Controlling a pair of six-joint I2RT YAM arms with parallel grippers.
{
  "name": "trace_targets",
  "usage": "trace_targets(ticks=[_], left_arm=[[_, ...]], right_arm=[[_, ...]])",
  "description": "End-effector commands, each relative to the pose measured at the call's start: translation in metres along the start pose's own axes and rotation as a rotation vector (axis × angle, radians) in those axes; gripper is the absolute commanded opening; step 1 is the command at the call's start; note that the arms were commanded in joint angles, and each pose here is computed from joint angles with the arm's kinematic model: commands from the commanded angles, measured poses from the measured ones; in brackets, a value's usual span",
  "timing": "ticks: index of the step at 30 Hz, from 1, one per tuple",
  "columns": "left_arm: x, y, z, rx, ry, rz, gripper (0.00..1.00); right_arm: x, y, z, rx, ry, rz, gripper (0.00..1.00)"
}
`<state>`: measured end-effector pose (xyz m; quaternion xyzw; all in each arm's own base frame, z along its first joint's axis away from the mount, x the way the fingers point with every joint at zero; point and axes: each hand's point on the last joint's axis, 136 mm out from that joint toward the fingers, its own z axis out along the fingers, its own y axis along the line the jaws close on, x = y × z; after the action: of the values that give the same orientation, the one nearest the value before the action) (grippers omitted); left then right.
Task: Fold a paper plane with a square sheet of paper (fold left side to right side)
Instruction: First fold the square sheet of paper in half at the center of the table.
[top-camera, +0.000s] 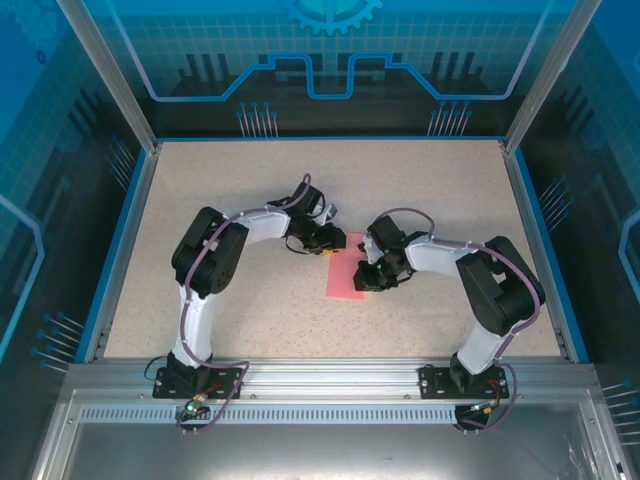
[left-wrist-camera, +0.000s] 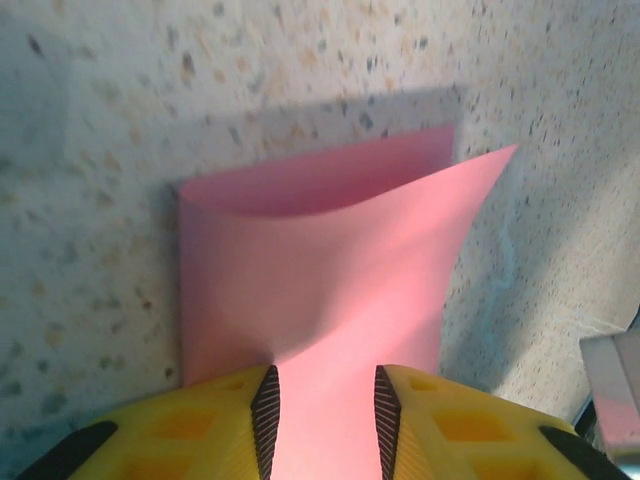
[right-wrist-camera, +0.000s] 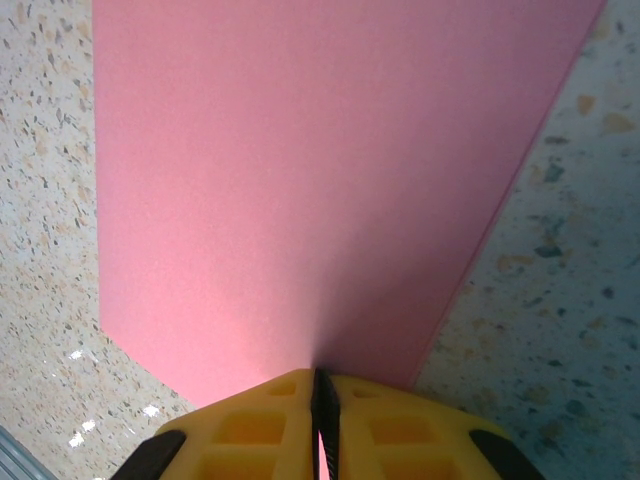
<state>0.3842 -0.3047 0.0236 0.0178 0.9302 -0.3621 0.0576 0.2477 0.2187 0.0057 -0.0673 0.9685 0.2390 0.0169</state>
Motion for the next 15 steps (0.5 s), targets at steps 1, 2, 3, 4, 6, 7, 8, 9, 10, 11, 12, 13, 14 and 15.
trace_targets(ticks=[1,2,3,4,6,7,8,9,10,11,12,13,14,15], left_arm=[[-0.03,0.023,-0.002,-0.066,-0.076,-0.026,0.35],[-0.033,0.023,-0.001,-0.065,-0.077,-0.028,0.35],[-0.036,0.023,-0.001,-0.062,-0.079,-0.032,0.35],[-0.039,0.023,0.0,-0.061,-0.081,-0.032,0.36],[-0.044,0.023,0.002,-0.057,-0.083,-0.036,0.36],[-0.046,0.021,0.002,-0.054,-0.085,-0.035,0.36],[-0.05,0.022,0.003,-0.055,-0.088,-0.038,0.36],[-0.052,0.021,0.004,-0.055,-0.088,-0.038,0.36],[-0.055,0.022,0.004,-0.058,-0.091,-0.038,0.36],[-0.057,0.022,0.004,-0.062,-0.091,-0.038,0.36],[-0.058,0.024,0.004,-0.069,-0.093,-0.039,0.36],[-0.059,0.025,0.004,-0.072,-0.095,-0.043,0.36],[-0.06,0.028,0.004,-0.078,-0.098,-0.045,0.36],[-0.06,0.031,0.004,-0.084,-0.1,-0.049,0.36]], right_arm=[[0.045,-0.061,0.016,0.248,0.148,0.054,0.13],[0.045,-0.061,0.016,0.247,0.148,0.054,0.13],[0.045,-0.062,0.016,0.247,0.149,0.056,0.13],[0.045,-0.061,0.016,0.246,0.149,0.054,0.13],[0.046,-0.061,0.016,0.244,0.152,0.053,0.13],[0.046,-0.062,0.016,0.245,0.153,0.055,0.13],[0.046,-0.061,0.016,0.243,0.152,0.054,0.13],[0.046,-0.061,0.016,0.243,0.153,0.054,0.13],[0.046,-0.061,0.016,0.245,0.153,0.054,0.13],[0.046,-0.061,0.016,0.244,0.152,0.053,0.13],[0.046,-0.062,0.015,0.245,0.152,0.055,0.13],[0.046,-0.062,0.015,0.245,0.151,0.054,0.13],[0.046,-0.062,0.014,0.243,0.15,0.056,0.13],[0.046,-0.061,0.014,0.241,0.15,0.054,0.13]])
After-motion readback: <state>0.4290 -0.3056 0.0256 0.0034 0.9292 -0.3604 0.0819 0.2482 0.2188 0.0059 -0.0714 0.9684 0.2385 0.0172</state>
